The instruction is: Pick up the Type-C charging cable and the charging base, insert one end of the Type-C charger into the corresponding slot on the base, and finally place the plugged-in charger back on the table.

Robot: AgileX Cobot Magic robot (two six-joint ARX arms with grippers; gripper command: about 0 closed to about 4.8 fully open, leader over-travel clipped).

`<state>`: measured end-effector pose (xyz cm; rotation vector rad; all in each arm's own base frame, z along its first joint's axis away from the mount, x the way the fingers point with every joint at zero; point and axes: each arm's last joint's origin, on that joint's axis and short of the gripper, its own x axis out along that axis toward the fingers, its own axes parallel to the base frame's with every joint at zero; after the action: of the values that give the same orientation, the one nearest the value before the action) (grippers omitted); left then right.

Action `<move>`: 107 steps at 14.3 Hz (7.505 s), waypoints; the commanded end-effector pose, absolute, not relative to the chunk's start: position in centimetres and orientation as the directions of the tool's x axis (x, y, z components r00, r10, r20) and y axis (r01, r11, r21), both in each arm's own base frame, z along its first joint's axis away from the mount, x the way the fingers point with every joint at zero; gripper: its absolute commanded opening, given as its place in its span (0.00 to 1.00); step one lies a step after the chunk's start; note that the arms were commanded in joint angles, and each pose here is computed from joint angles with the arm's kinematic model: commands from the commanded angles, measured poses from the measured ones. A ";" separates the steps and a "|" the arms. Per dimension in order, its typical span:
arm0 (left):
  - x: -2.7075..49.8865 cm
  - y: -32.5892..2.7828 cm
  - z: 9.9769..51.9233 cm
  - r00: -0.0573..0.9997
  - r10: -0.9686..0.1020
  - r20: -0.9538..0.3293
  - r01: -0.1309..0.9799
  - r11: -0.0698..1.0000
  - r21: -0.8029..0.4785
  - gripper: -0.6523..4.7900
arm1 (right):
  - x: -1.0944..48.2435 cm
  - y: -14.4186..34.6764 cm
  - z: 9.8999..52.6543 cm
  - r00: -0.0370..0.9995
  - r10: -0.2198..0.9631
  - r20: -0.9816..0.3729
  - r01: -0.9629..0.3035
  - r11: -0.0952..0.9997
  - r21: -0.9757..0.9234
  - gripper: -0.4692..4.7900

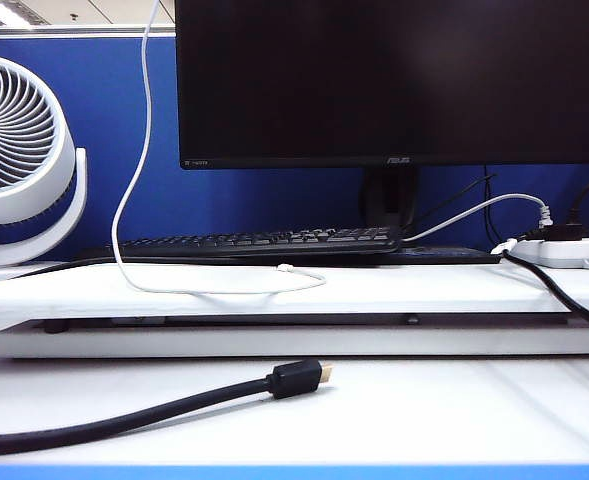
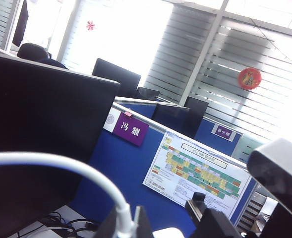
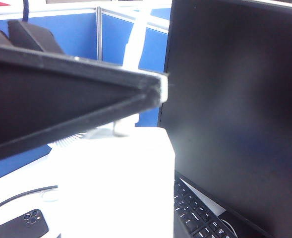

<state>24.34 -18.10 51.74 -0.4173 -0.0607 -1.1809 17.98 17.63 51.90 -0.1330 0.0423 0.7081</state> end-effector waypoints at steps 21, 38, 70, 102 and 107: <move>32.9 -23.5 33.6 0.346 -0.707 -0.617 0.573 0.680 -0.457 0.11 | 15.2 13.7 53.6 0.919 0.391 -0.047 -0.394 0.907 -0.148 0.09; 33.6 -30.1 24.0 0.331 -0.472 -0.817 0.641 0.748 -0.173 0.44 | 15.1 13.6 53.0 0.912 0.395 -0.113 -0.410 0.896 -0.173 0.09; 34.5 -30.1 23.6 0.255 -0.453 -0.854 0.815 0.577 -0.063 0.39 | 15.1 13.6 52.8 0.909 0.397 -0.128 -0.415 0.892 -0.178 0.09; 28.8 -23.0 51.8 0.058 -0.913 0.403 0.998 0.055 -0.019 0.11 | 11.4 10.0 54.7 0.905 0.425 -0.015 -0.423 0.896 -0.135 0.09; 27.5 -22.2 53.3 -0.077 -0.864 0.498 0.997 -0.073 0.027 0.11 | 10.9 10.3 55.0 0.807 0.591 0.016 -0.580 0.797 -0.167 0.09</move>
<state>27.94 -22.41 52.89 -0.3984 -0.4058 -1.5803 11.17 10.43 54.45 -0.1610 -0.0118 0.6118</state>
